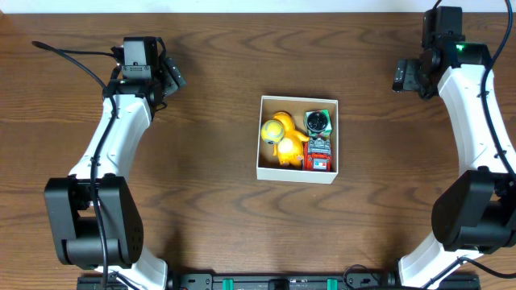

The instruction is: Pack container

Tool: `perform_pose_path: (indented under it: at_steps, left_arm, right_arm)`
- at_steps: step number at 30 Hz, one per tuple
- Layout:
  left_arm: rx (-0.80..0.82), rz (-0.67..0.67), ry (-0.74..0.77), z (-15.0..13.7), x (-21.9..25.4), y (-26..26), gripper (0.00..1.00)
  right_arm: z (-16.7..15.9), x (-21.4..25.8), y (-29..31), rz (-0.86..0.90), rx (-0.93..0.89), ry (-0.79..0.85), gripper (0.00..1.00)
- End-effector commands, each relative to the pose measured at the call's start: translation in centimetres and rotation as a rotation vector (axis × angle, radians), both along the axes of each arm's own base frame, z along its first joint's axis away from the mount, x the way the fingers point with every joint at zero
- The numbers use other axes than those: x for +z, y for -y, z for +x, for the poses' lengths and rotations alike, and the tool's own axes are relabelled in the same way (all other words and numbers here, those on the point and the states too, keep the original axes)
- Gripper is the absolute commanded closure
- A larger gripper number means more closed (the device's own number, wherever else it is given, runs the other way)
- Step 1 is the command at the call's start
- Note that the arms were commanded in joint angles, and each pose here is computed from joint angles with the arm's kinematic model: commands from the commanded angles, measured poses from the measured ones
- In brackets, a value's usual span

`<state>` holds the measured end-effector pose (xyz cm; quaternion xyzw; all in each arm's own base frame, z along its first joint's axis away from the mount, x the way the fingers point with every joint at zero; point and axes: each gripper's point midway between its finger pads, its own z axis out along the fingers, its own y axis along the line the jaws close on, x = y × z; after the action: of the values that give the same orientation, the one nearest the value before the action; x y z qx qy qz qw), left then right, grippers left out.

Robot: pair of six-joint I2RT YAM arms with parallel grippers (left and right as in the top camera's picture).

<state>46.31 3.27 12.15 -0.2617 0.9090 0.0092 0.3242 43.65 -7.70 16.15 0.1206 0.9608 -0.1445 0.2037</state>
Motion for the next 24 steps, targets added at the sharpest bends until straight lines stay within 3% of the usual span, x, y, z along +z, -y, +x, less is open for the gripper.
perform_pose_path:
  at_steps: [1, 17, 24]
  left_arm:
    - [0.013, 0.006, 0.024, 0.0, 1.1, -0.3, 0.02]
    - [0.013, 0.006, 0.024, 0.0, 1.1, -0.3, 0.02]
    - [0.013, 0.006, 0.024, 0.0, 1.1, -0.3, 0.02]
  right_arm:
    - [0.2, 0.7, 0.4, -0.01, -0.018, 0.021, 0.01]
    - [0.0, 0.9, 0.4, -0.01, -0.018, 0.019, 0.01]
    - [0.4, 7.5, -1.4, 0.062, 0.028, 0.238, 0.01]
